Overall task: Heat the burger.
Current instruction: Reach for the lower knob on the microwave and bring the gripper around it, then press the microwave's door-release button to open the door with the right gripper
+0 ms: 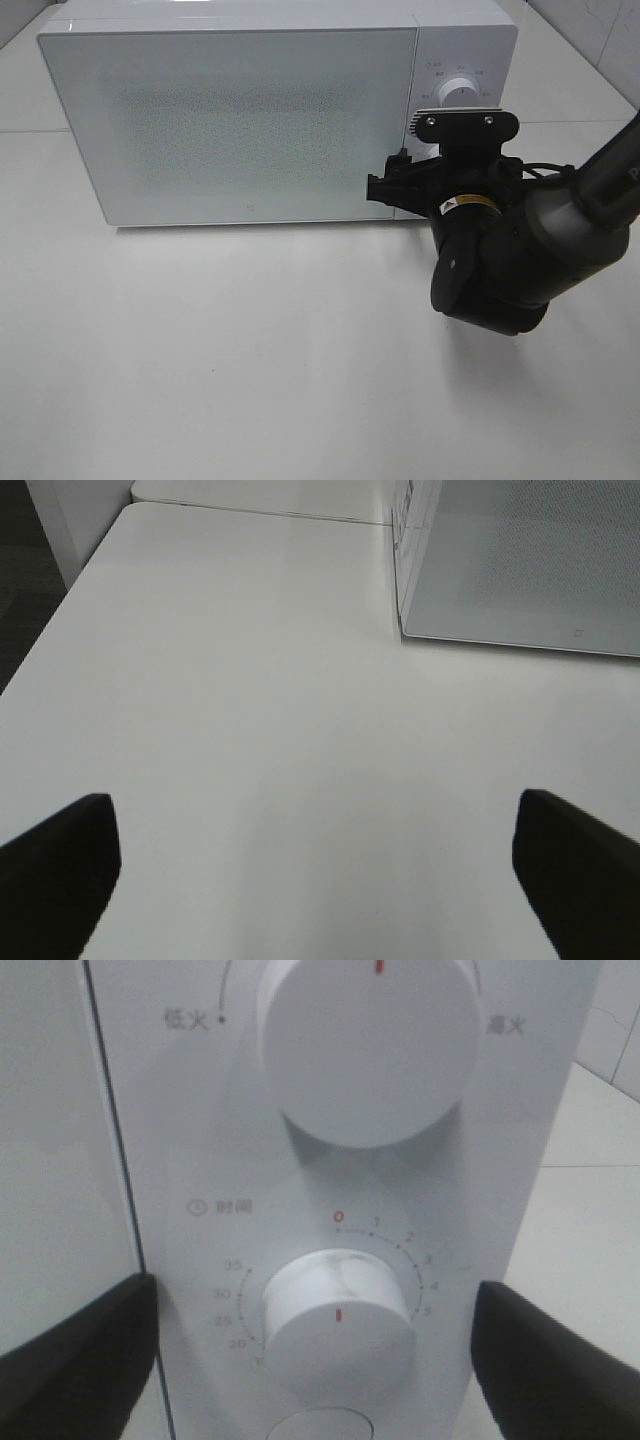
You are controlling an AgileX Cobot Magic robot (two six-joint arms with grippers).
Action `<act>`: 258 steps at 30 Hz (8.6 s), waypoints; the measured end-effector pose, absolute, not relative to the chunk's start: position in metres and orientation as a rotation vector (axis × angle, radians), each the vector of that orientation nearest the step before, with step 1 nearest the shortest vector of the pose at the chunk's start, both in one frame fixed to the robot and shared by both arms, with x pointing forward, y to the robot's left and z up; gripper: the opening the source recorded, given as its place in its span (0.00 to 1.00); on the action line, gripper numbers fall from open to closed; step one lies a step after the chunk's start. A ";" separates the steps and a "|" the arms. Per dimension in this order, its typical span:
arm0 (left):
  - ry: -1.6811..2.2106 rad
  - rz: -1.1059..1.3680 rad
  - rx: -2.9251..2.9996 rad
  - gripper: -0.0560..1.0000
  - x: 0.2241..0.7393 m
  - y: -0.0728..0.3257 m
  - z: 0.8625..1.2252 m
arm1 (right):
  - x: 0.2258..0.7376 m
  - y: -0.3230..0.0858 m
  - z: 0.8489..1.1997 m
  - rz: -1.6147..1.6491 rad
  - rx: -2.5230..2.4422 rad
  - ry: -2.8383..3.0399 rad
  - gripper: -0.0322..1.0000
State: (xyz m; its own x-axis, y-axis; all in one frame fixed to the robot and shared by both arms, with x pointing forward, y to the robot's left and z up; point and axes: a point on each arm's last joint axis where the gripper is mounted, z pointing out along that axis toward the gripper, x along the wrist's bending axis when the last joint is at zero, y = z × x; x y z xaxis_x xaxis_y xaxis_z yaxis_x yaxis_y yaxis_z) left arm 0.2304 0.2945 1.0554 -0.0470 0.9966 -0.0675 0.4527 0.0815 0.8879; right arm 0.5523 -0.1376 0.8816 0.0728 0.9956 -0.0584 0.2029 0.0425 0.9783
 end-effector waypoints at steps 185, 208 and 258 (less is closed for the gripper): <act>1.606 0.912 1.470 0.99 0.230 0.294 1.055 | 0.490 -0.241 1.008 0.842 1.745 2.023 0.77; 1.606 0.912 1.470 0.99 0.230 0.294 1.055 | 0.410 -0.260 1.039 0.565 1.739 2.225 0.77; 1.603 0.915 1.475 0.99 0.230 0.294 1.055 | 0.234 -0.302 1.051 1.027 1.428 1.703 0.72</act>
State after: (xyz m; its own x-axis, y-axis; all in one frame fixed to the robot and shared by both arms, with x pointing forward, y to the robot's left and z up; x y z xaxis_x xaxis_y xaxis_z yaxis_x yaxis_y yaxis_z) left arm 0.2304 0.2945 1.0554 -0.0447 0.9970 -0.0630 0.4529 0.0765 0.8883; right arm 0.2342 -0.3018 1.0506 -0.1678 0.9858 -0.0117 0.4495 0.0871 0.8890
